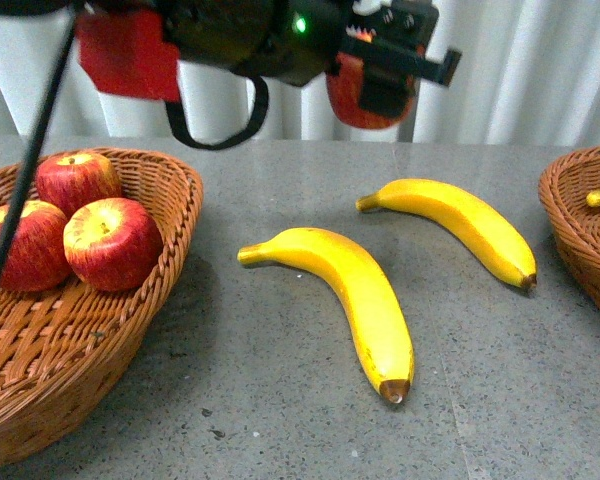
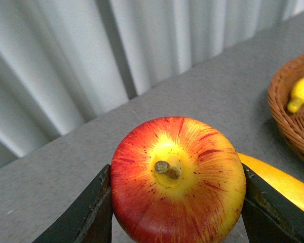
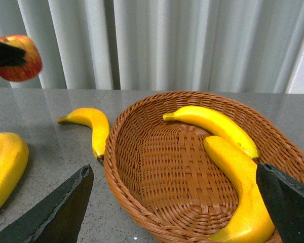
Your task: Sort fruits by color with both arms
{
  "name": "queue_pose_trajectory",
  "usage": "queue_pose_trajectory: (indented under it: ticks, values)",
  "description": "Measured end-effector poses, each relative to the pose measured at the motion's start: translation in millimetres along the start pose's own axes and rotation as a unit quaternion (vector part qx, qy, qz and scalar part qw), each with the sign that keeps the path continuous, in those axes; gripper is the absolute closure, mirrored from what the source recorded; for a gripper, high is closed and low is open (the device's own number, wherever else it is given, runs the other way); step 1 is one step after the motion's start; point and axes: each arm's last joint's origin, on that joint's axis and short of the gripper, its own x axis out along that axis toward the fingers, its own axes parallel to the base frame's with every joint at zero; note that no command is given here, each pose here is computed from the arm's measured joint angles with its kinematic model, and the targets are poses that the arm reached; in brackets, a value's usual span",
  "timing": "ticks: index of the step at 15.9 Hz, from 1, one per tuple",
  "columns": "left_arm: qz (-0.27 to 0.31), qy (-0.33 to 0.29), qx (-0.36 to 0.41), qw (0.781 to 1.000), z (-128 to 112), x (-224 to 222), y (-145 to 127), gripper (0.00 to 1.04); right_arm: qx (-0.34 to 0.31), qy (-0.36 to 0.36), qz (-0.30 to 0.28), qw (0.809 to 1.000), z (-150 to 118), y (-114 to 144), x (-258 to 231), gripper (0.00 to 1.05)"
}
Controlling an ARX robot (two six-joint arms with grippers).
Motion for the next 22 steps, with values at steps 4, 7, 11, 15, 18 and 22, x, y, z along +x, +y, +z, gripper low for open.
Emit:
queue_pose_trajectory:
  ticks: [4,7,11,15,18,22]
  values:
    - [0.158,0.003,-0.073,0.985,-3.9,-64.2,2.0,0.43,0.0,0.0,0.0,1.0,0.0,0.0,0.0,0.07]
    - [0.225,-0.009,-0.112,0.968,-13.9,-102.1,1.6,0.43,0.0,0.0,0.0,1.0,-0.1,0.0,0.0,0.07]
    - [0.304,-0.011,-0.152,0.94,-40.2,-146.1,-0.9,0.43,0.0,0.0,0.0,1.0,-0.1,0.0,0.0,0.07]
    - [0.342,-0.001,-0.174,0.924,-63.8,-173.6,-3.0,0.43,0.0,0.0,0.0,1.0,0.0,0.0,0.0,0.07]
    - [0.354,0.035,-0.2,0.913,-95.2,-181.4,-6.9,0.34,0.0,0.0,0.0,1.0,0.0,0.0,0.0,0.07]
    - [0.344,0.02,-0.211,0.915,-91.7,-185.4,-14.3,0.07,0.0,0.0,0.0,1.0,0.0,0.0,0.0,0.07]
